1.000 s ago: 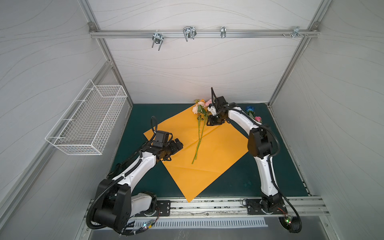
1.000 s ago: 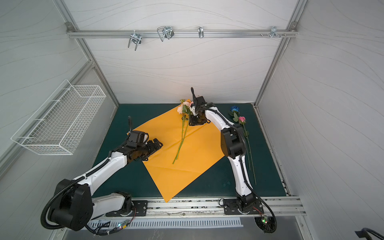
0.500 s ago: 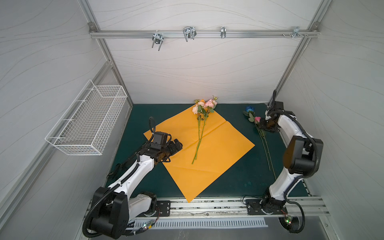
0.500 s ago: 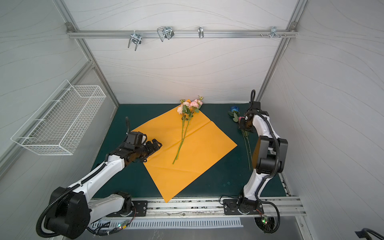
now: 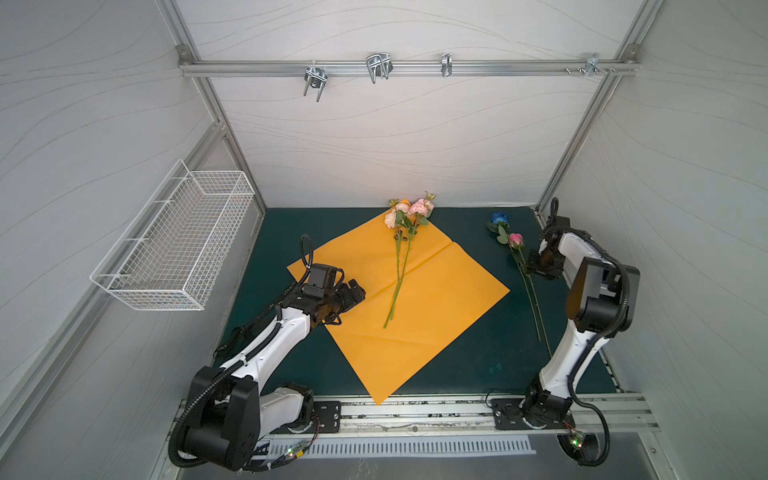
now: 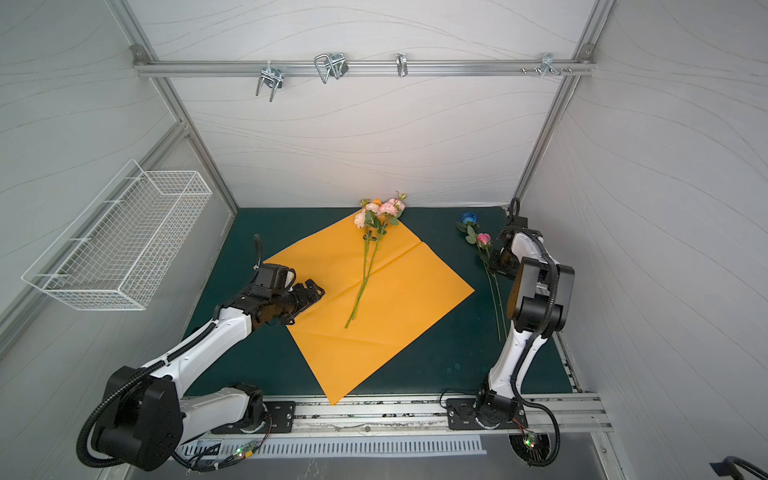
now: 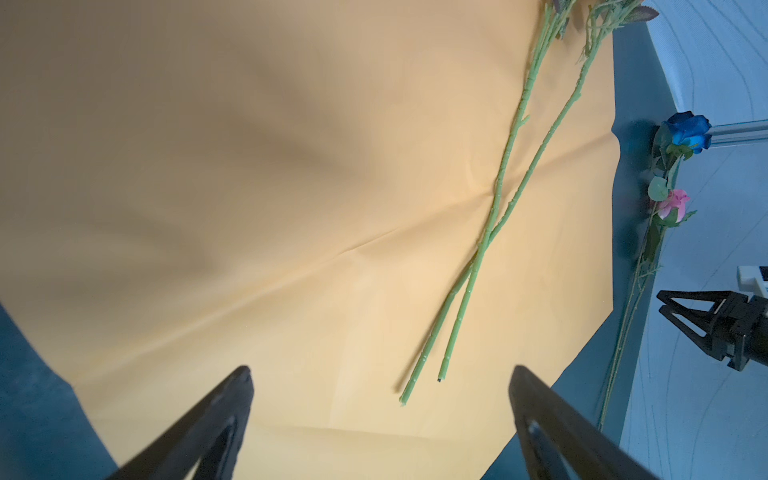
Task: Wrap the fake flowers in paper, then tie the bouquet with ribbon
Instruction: 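Move the right gripper to the pink rose lying beside the sheet, then grasp the pink rose stem with the right gripper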
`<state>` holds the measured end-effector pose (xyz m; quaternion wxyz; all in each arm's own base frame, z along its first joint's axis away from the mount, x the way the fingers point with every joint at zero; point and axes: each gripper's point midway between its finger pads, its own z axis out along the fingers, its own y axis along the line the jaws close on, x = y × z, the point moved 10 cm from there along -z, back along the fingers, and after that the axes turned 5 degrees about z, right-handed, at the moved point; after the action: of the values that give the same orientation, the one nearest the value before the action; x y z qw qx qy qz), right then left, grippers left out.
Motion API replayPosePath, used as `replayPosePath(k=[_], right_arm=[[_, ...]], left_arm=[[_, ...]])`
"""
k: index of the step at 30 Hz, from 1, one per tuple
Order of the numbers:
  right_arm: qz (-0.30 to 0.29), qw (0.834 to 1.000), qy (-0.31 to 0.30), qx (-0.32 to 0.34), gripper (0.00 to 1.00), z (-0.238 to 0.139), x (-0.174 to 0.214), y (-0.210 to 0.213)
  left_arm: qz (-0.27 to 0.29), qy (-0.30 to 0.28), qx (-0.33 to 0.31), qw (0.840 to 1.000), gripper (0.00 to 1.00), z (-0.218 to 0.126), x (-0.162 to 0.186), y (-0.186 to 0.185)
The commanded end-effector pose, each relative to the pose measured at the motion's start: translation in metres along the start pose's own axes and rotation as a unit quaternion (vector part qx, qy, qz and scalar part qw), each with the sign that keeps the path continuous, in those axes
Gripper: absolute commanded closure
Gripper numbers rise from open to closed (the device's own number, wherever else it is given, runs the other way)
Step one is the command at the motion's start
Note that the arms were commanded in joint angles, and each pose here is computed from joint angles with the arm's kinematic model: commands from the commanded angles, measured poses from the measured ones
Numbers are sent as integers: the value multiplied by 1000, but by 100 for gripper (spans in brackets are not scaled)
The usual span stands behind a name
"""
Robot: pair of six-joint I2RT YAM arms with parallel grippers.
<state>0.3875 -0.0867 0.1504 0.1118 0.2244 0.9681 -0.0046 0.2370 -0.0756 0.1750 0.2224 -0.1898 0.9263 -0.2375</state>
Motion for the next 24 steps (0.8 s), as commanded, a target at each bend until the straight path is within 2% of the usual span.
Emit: replayPosePath(k=[1,8,15,18,24], right_arm=[[11,999,34,13,56,8,14,-10],[17,998,62,24,62,26,24,-20],[22,998,52,3,91,21,21,-21],[21,999,46,-11,100,17,20,-19],[0,1000,7,-10,100,-11,17,-7]], left_arm=[[6,-9,10,1000,3,-4,-8,-7],[3,-8,11,1000,3,-4,-7,-6],[2,-12,10,1000,3,-5,-6,-5],[1,-11,11,1000,3,-5,-5,-5],[-1,-11,13,1000,3,-5,-5,-5]])
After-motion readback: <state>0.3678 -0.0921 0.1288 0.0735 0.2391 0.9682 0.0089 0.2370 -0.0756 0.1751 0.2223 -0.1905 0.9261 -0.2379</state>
